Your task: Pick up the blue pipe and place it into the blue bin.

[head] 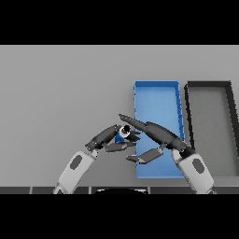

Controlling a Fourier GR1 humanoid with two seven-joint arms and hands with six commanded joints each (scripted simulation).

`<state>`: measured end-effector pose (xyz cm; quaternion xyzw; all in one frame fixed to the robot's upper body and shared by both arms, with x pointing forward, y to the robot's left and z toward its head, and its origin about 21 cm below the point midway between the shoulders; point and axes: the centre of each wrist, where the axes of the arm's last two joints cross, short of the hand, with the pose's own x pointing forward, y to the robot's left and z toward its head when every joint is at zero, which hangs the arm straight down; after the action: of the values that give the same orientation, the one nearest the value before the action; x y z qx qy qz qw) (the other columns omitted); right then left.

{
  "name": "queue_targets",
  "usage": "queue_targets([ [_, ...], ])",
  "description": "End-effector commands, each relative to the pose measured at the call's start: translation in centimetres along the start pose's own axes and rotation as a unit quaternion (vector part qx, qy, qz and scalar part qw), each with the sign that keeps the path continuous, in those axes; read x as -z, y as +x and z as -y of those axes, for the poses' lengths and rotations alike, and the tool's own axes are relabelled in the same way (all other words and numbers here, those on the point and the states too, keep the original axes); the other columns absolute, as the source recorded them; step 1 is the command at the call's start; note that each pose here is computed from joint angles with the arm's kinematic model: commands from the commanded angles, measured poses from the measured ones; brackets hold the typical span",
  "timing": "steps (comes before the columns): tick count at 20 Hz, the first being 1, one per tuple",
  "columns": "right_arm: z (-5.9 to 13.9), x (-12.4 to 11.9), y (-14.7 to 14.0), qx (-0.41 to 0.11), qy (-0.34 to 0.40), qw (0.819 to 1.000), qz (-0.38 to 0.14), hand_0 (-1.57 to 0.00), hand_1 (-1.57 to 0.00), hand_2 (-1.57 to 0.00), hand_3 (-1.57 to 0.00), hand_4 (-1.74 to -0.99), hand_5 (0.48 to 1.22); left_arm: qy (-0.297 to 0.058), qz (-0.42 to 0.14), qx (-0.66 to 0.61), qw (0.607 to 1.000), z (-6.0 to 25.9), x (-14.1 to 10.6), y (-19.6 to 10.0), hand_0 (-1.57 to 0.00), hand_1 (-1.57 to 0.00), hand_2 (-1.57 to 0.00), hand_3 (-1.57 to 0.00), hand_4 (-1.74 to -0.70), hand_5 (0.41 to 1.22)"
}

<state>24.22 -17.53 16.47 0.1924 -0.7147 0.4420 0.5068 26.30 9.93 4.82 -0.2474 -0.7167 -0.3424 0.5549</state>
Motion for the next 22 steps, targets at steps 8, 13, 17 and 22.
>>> queue_targets([
  [8, -0.1, 5.2, 0.0, 0.008, 0.057, 0.998, -0.002, -0.02, -0.11, -0.13, -0.05, -1.222, 0.517, -0.022, 0.014, -0.024, 0.999, 0.1, -0.3, -0.6, -1.57, -1.57, -1.57, -1.57, -1.46, 1.221],
  [13, -0.6, 6.5, 0.3, 0.003, 0.074, 0.997, 0.013, -0.97, -0.98, -0.99, -0.79, -1.496, 0.555, -0.01, -0.016, -0.02, 1.0, -0.2, 0.1, -0.2, -1.57, -1.57, -1.54, -1.21, -1.65, 1.221],
  [17, -1.2, 6.5, -0.4, 0.043, 0.065, 0.996, 0.047, -1.32, -1.33, -1.33, -1.23, -1.481, 0.869, -0.015, -0.008, -0.019, 1.0, 0.2, -0.1, -0.1, -1.57, -1.57, -1.56, -1.33, -1.7, 1.221],
  [22, -1.8, 6.2, -0.4, 0.024, 0.069, 0.996, 0.06, -1.49, -1.49, -1.49, -1.46, -1.485, 1.106, -0.018, 0.004, -0.016, 1.0, 0.2, -0.1, -0.4, -1.57, -1.57, -1.55, -1.42, -1.73, 1.221],
])
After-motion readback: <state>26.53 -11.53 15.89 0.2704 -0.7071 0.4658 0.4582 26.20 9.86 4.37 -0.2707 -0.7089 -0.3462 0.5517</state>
